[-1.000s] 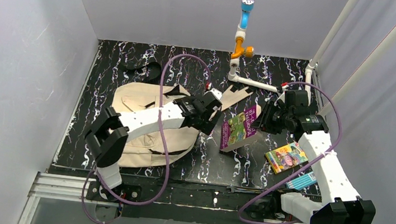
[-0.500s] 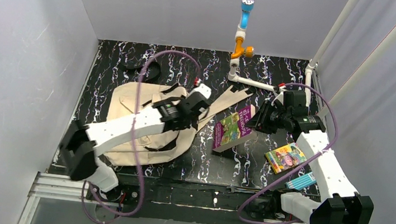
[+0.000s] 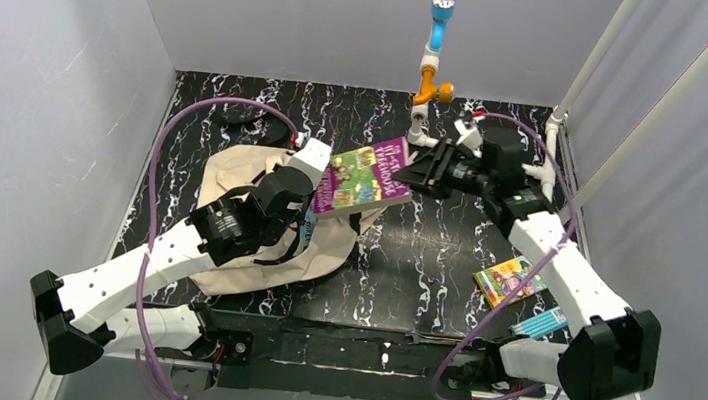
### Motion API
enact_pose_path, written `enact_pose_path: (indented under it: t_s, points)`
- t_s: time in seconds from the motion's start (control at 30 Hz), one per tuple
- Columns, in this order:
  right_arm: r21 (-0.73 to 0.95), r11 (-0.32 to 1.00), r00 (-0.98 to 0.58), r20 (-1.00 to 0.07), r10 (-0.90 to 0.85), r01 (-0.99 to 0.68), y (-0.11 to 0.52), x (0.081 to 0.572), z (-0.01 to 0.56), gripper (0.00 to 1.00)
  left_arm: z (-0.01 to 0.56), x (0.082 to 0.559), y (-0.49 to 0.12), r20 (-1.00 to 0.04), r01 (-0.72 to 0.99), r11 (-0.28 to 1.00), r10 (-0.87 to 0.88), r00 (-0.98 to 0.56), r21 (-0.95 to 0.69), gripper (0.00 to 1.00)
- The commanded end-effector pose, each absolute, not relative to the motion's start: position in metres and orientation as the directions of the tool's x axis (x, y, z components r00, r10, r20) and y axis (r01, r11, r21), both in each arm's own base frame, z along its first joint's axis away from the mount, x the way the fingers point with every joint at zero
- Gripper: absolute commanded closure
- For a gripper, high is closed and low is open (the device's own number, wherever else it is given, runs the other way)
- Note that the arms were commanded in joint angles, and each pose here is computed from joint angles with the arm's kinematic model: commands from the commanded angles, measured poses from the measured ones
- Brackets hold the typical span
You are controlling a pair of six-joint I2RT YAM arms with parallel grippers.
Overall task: Pack the student bag
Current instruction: Place the book in the student bag.
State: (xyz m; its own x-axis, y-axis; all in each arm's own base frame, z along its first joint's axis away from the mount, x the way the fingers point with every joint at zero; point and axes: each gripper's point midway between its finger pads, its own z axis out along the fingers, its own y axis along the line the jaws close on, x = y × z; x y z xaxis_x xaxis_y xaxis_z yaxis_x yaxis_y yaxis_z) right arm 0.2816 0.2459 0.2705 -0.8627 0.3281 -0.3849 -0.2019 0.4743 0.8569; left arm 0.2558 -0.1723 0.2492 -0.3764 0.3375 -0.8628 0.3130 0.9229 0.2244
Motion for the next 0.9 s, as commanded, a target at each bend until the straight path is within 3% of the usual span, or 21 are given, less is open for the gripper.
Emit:
enact_pose_path:
  t_s: [0.0, 0.43, 0.57, 0.83, 0.87]
  points:
    - [0.919, 0.306, -0.872, -0.35, 0.342, -0.249, 0.304, 0.282, 0.289, 0.99, 0.273, 0.259, -0.18, -0.915, 0.317, 0.935, 0.26, -0.308, 0.159, 1.0]
    - [0.87, 0.346, -0.753, -0.481, 0.448, -0.35, 0.414, 0.299, 0.209, 0.99, 0.264, 0.253, -0.198, -0.903, 0.4, 0.908, 0.27, -0.334, 0.124, 1.0]
    - [0.822, 0.455, -0.693, -0.548, 0.468, -0.342, 0.434, 0.298, 0.178, 0.99, 0.256, 0.252, -0.211, -0.89, 0.468, 0.873, 0.314, -0.331, 0.134, 1.0]
    - [0.774, 0.547, -0.762, -0.553, 0.338, -0.319, 0.47, 0.29, 0.117, 0.99, 0.254, 0.256, -0.227, -0.874, 0.562, 0.799, 0.415, -0.253, 0.217, 1.0]
    - [0.755, 0.57, -0.769, -0.561, 0.305, -0.325, 0.47, 0.287, 0.111, 0.94, 0.255, 0.255, -0.226, -0.874, 0.565, 0.795, 0.418, -0.247, 0.221, 1.0]
